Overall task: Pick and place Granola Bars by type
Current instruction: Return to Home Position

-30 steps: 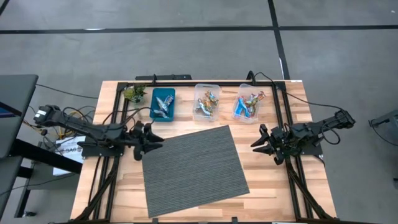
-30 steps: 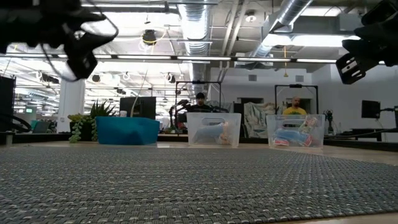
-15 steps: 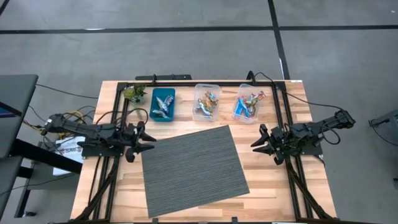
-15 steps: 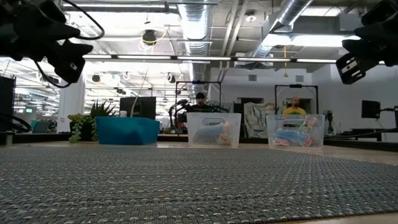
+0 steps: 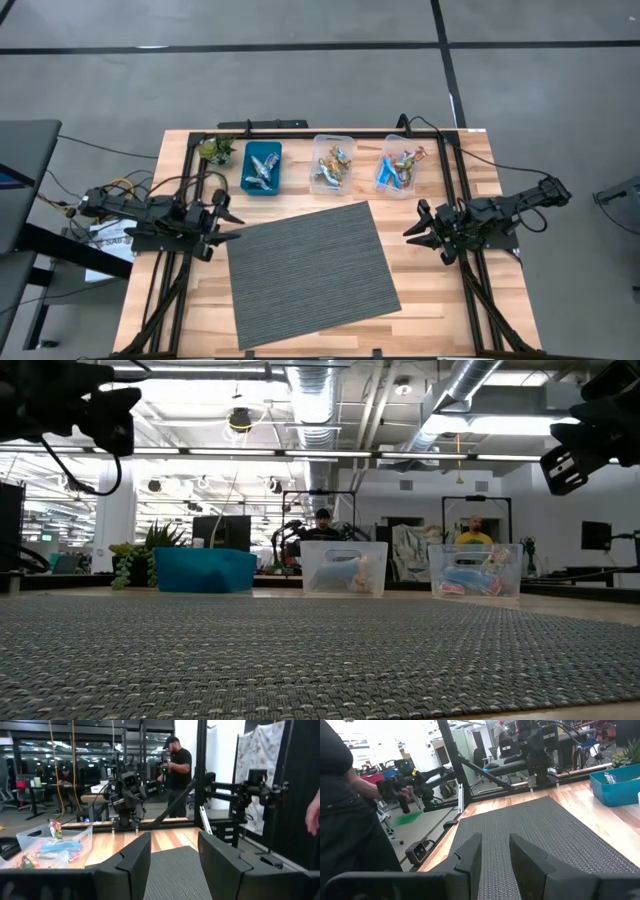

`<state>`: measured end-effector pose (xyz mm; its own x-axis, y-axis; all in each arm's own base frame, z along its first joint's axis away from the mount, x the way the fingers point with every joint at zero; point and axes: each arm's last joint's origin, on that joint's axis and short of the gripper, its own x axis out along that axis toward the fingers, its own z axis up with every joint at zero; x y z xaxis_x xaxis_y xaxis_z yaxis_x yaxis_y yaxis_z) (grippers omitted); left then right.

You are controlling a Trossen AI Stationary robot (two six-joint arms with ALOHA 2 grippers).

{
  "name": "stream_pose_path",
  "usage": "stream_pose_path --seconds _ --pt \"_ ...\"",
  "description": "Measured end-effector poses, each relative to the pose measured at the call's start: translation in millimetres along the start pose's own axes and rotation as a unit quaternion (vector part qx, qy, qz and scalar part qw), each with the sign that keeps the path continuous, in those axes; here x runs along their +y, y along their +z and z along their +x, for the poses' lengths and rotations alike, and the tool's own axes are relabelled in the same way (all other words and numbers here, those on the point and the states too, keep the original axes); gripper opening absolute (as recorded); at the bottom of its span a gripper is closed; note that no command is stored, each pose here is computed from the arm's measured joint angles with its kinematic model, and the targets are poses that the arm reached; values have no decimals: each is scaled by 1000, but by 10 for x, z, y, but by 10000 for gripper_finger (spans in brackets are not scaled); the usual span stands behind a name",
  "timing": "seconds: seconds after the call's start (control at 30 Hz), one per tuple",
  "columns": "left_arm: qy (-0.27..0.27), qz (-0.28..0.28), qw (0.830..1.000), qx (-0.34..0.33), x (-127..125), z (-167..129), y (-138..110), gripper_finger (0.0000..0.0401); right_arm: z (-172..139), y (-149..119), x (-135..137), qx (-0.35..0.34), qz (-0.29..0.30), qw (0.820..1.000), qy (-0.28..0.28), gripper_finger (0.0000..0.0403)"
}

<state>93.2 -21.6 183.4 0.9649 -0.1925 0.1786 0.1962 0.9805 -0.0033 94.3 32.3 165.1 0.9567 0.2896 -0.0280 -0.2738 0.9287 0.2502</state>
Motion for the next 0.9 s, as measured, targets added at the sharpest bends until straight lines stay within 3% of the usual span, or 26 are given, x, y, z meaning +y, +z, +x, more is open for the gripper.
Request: stream_pose_path --seconds 0.13,0.33,0.9 --pt "-7 24 1000 6 -4 0 -13 155 0 1 0 0 0 1000 0 92" --pt "-7 27 997 69 -3 -9 -135 155 0 2 0 -1 0 1000 0 92" --pt "-6 -3 998 70 -3 -8 -142 155 0 1 0 -1 0 1000 0 92"
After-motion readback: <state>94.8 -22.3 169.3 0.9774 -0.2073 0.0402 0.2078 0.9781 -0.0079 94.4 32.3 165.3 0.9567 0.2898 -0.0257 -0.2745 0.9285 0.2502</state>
